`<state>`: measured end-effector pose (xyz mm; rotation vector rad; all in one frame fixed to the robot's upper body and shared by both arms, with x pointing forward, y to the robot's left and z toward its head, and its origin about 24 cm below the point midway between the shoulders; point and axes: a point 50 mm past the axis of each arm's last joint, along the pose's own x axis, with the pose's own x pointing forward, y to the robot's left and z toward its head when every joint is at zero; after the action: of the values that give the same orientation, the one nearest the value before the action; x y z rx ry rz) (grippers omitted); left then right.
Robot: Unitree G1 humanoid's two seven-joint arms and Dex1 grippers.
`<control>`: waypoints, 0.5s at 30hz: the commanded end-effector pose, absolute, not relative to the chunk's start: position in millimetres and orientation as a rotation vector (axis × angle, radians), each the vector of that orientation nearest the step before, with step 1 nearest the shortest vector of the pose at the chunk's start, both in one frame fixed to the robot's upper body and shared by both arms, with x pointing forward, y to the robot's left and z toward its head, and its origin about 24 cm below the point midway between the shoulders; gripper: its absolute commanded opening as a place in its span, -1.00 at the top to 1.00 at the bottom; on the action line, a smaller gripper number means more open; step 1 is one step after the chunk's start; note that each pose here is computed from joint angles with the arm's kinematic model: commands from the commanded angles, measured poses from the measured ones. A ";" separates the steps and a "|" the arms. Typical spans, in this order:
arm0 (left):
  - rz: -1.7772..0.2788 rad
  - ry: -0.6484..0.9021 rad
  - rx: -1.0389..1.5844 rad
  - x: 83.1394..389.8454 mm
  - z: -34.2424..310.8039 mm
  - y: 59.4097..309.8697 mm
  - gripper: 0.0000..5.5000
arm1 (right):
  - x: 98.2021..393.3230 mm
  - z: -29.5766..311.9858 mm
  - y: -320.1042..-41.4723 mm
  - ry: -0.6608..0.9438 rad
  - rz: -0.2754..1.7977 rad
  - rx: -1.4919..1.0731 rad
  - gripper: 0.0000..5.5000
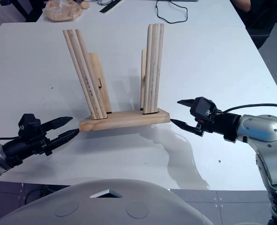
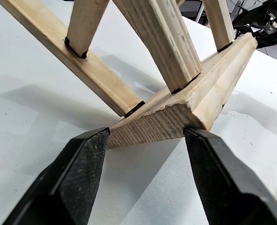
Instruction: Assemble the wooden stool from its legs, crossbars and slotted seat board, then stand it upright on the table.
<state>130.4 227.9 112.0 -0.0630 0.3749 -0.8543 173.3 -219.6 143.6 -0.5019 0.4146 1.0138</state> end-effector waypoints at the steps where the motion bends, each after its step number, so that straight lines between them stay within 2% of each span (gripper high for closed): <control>1: -1.046 0.282 -0.094 133.6 136.2 211.1 -0.07 | 157.9 153.1 -193.7 0.338 1.246 -0.434 -0.17; 7: -1.127 0.313 -0.076 132.9 150.6 217.9 -0.07 | 156.2 161.7 -193.5 0.336 1.278 -0.388 -0.17; 15: -1.074 0.368 0.038 144.6 138.4 238.2 -0.07 | 160.0 154.9 -196.9 0.399 1.312 -0.296 -0.17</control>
<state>139.8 246.8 139.6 0.0278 0.4108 -0.9759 166.8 -215.2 154.4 -0.3997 0.4408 1.1293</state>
